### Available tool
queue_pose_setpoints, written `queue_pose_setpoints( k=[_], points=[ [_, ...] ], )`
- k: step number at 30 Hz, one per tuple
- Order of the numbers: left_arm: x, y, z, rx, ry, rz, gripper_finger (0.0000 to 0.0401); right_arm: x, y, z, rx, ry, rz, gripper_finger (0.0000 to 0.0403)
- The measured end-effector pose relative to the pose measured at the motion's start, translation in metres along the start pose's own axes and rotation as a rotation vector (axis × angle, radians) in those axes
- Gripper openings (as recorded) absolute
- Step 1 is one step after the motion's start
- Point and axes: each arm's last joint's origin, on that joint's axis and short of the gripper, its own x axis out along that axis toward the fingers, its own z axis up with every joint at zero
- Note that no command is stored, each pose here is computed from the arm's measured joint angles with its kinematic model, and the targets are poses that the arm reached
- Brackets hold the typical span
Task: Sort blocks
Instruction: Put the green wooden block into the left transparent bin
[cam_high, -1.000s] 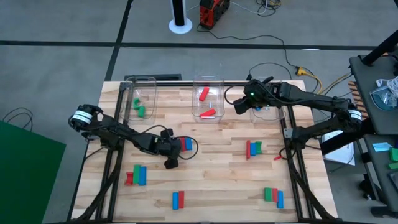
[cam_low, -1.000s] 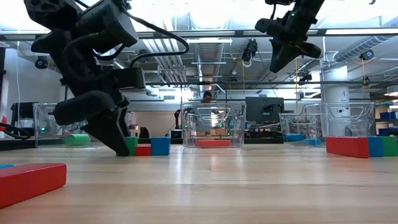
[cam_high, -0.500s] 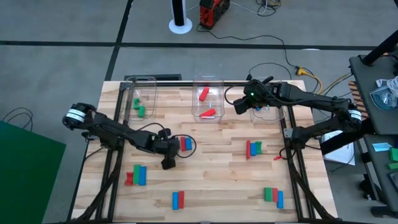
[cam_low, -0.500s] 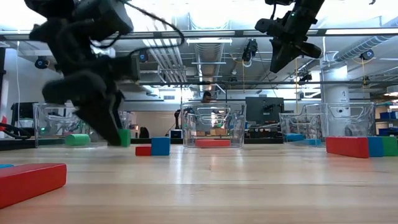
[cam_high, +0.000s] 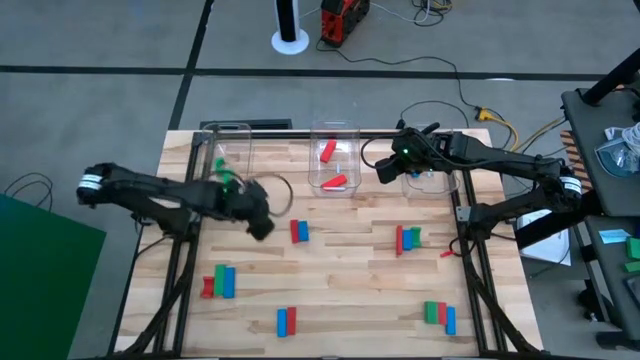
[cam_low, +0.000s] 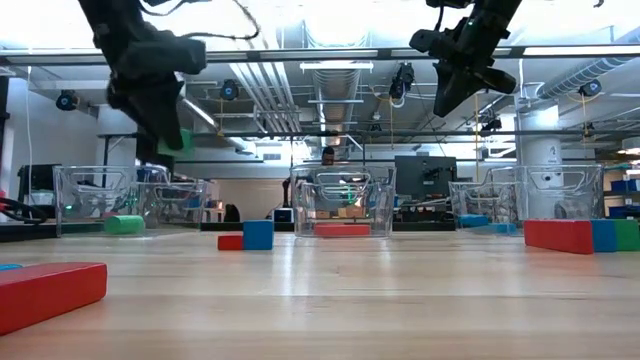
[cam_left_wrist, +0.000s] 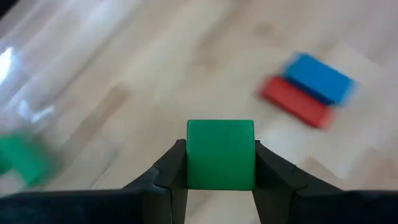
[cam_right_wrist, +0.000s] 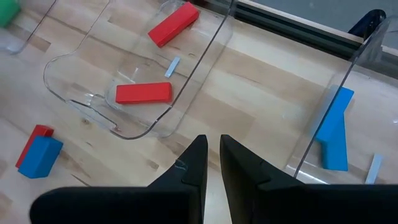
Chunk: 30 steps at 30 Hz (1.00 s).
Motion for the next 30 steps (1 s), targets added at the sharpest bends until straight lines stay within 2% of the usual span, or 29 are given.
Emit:
queue_pose_setpoints(
  k=[6,14,23,30],
  points=[
    [-0.015,0.041,0.018,-0.265,-0.038,0.072,0.0116,0.0,0.0,0.0,-0.002,-0.002,0.001,0.0034],
    [-0.024,0.098,0.028,-0.511,-0.033,0.195,0.0116,0.0,0.0,0.0,-0.002,-0.002,0.001,0.0034],
    [-0.014,0.135,0.022,-0.572,0.091,0.304,0.0116,0.0,0.0,0.0,-0.003,-0.002,0.001,0.0034],
    [-0.009,0.145,0.019,-0.598,0.175,0.381,0.0116,0.0,0.0,0.0,-0.003,-0.002,0.001,0.0034]
  ],
)
